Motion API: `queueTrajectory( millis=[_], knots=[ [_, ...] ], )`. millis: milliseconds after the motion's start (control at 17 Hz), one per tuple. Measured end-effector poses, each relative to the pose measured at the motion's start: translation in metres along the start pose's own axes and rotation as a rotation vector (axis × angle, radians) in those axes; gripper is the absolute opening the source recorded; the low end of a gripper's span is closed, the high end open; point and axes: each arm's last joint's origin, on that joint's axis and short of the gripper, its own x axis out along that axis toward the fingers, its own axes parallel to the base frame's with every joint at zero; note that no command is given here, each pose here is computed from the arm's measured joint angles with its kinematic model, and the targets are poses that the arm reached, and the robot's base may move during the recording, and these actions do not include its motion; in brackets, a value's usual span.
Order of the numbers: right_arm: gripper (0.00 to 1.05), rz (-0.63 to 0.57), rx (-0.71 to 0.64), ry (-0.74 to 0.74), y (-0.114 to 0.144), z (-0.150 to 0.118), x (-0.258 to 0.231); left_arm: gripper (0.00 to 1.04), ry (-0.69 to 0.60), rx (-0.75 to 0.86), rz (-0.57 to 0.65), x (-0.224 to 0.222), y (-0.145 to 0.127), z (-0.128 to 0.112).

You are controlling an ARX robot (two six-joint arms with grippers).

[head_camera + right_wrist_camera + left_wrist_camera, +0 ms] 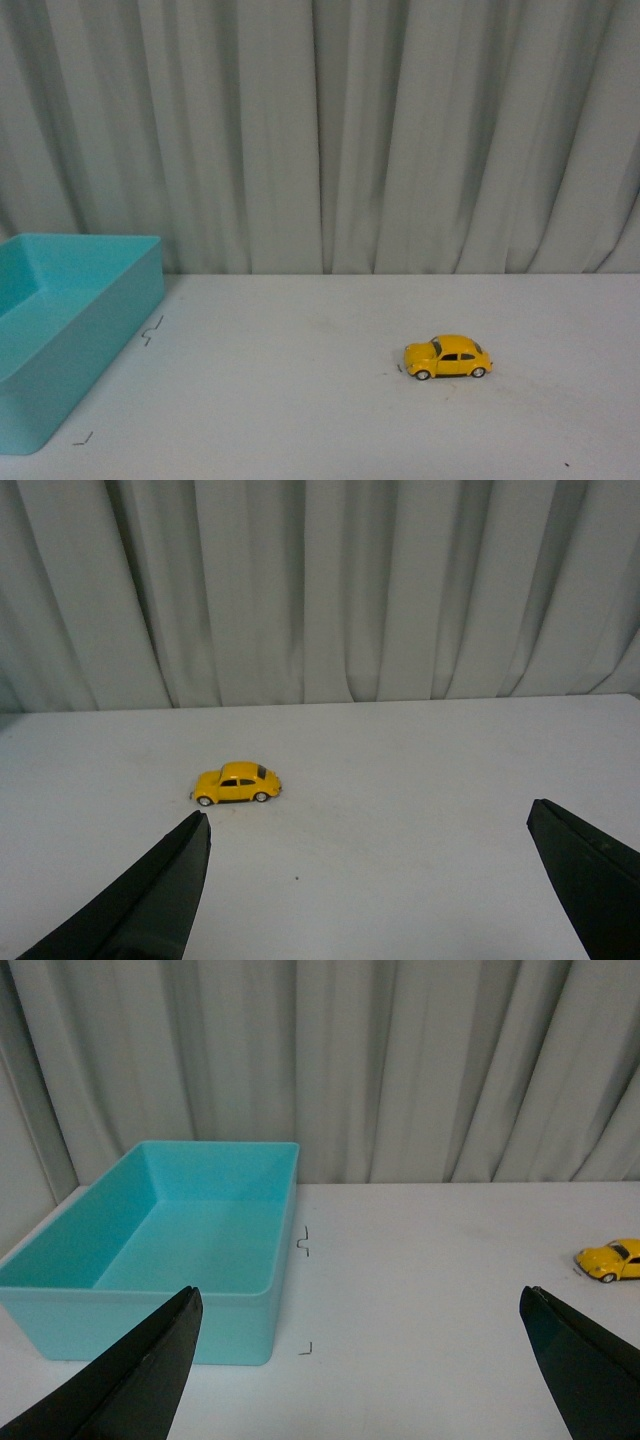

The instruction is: Wind up and store yellow beetle toy

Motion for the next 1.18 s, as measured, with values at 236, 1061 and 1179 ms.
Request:
queueTrajectory(
  millis=[236,1061,1179],
  knots=[
    [0.98,0.000,0.000,0.000,0.0000,0.0000,0.0000,0.98,0.000,0.000,0.000,0.0000,0.0000,0.0000],
    [0.98,0.000,0.000,0.000,0.0000,0.0000,0.0000,0.98,0.000,0.000,0.000,0.0000,0.0000,0.0000],
    [0.98,0.000,0.000,0.000,0.0000,0.0000,0.0000,0.98,0.000,0.000,0.000,0.0000,0.0000,0.0000]
  ],
)
